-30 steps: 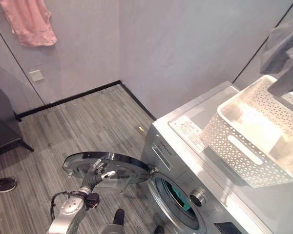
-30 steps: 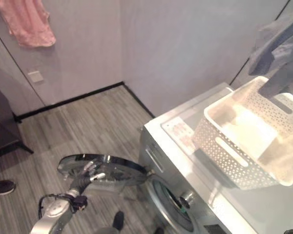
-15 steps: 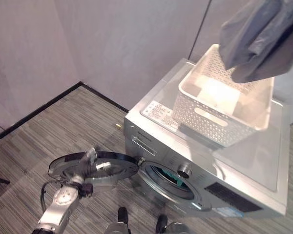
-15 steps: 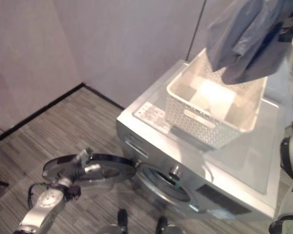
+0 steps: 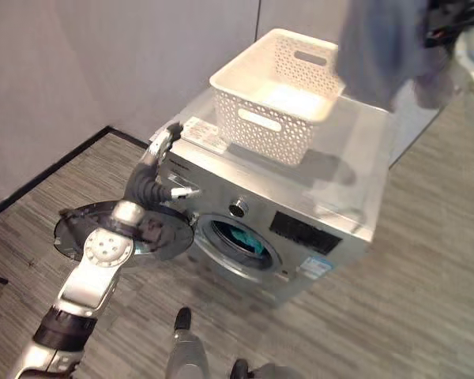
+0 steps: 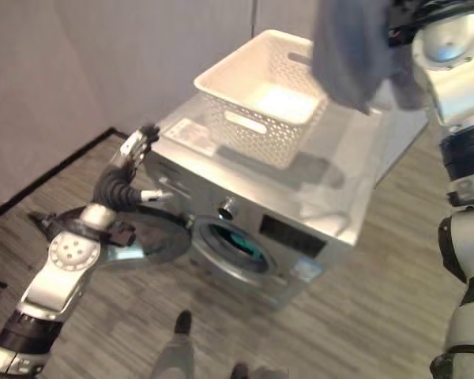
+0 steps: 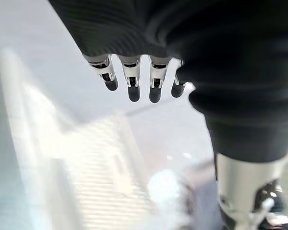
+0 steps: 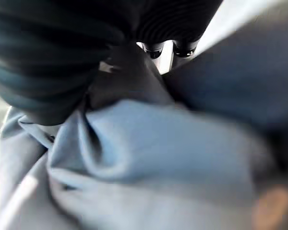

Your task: Grab the laundry basket,head to the washer,open it,put in the laundry and shut it.

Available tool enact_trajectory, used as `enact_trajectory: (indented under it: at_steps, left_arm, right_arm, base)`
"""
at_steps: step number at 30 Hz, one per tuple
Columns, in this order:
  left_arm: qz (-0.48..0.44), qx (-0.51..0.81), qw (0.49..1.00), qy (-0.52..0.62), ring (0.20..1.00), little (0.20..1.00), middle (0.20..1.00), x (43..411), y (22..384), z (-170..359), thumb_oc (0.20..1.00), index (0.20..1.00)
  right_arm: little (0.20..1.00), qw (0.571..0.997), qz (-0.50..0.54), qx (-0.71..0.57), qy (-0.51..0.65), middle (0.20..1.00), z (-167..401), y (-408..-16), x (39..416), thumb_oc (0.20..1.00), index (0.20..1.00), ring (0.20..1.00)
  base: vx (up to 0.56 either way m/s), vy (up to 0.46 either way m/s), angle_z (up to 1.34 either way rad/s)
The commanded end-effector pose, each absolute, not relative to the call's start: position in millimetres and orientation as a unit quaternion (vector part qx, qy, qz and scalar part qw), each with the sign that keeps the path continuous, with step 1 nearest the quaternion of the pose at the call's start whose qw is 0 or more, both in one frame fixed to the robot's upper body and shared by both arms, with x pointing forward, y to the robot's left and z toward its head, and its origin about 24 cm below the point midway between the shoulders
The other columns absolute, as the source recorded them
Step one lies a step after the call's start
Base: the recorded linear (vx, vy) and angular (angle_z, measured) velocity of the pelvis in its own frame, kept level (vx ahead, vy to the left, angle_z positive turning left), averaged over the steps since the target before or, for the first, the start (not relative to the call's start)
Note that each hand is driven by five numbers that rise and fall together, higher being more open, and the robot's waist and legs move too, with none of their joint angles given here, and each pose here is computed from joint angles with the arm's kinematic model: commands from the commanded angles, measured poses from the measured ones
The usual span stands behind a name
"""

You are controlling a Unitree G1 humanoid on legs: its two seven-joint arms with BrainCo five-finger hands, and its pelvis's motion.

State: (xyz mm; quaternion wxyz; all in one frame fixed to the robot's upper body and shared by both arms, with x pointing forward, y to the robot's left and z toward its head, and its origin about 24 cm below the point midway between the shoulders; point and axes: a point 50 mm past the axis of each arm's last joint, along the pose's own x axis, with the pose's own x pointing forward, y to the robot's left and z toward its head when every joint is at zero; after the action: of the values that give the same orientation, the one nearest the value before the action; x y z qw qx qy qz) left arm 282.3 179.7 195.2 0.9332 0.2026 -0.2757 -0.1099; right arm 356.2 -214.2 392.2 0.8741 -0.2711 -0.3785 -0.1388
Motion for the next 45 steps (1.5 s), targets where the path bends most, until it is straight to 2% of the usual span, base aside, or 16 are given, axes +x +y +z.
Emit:
enact_trajectory:
  at_steps: [1,2,7,15,23,27,32,35,37,39,45]
  left_arm:
    - [-0.117,0.199,0.92,-0.316,1.0,1.0,1.0,275,167,206,1.0,1.0]
    - [-0.118,0.199,0.92,-0.316,1.0,1.0,1.0,275,167,206,1.0,1.0]
    - [-0.18,0.144,0.909,-0.347,1.0,1.0,1.0,291,115,224,1.0,1.0]
    - [-0.194,0.14,0.9,-0.364,1.0,1.0,1.0,308,86,247,1.0,1.0]
    - [-0.207,0.14,0.897,-0.365,1.0,1.0,1.0,318,57,258,1.0,1.0]
    - [-0.215,0.133,0.904,-0.344,1.0,1.0,1.0,327,37,257,1.0,1.0]
    - [-0.243,0.072,0.938,-0.237,1.0,1.0,1.0,344,-5,228,1.0,1.0]
    - [-0.255,0.059,0.939,-0.223,1.0,1.0,1.0,343,-16,227,1.0,1.0]
    - [-0.281,0.016,0.939,-0.196,1.0,1.0,1.0,339,-35,226,1.0,1.0]
    - [-0.286,0.014,0.938,-0.195,1.0,1.0,1.0,339,-44,232,1.0,1.0]
    - [-0.261,0.021,0.945,-0.198,1.0,1.0,1.0,348,-38,239,1.0,1.0]
  right_arm:
    - [0.2,0.846,-0.152,-0.214,-0.463,0.2,423,-212,332,0.2,0.2,0.2]
    - [0.2,0.846,-0.153,-0.215,-0.463,0.2,422,-213,331,0.2,0.2,0.2]
    - [0.2,0.845,-0.15,-0.22,-0.464,0.2,403,-217,325,0.2,0.2,0.2]
    - [0.2,0.862,-0.131,-0.193,-0.45,0.2,396,-205,334,0.2,0.2,0.2]
    - [0.2,0.859,-0.134,-0.185,-0.459,0.2,401,-204,331,0.2,0.2,0.2]
    - [0.2,0.862,-0.131,-0.184,-0.455,0.2,395,-201,332,0.2,0.2,0.2]
    - [0.2,0.874,-0.105,-0.168,-0.444,0.2,380,-190,336,0.2,0.2,0.2]
    - [0.2,0.876,-0.1,-0.165,-0.442,0.2,379,-187,338,0.2,0.2,0.2]
    - [0.2,0.877,-0.104,-0.178,-0.433,0.2,375,-184,341,0.2,0.2,0.2]
    - [0.2,0.88,-0.104,-0.175,-0.429,0.2,373,-184,343,0.2,0.2,0.2]
    - [0.2,0.883,-0.1,-0.2,-0.413,0.2,363,-183,346,0.2,0.2,0.2]
  base:
    - [0.01,0.209,-0.21]
    - [0.03,0.3,0.05]
    - [-0.03,0.219,0.68]
    - [-0.03,0.114,-0.04]
    - [-0.01,0.03,-0.02]
    - [0.0,0.0,0.0]
    - [0.0,0.0,0.0]
    - [-0.01,-0.013,-0.12]
    - [-0.02,-0.028,-0.13]
    - [-0.02,-0.03,-0.01]
    - [0.0,-0.004,-0.01]
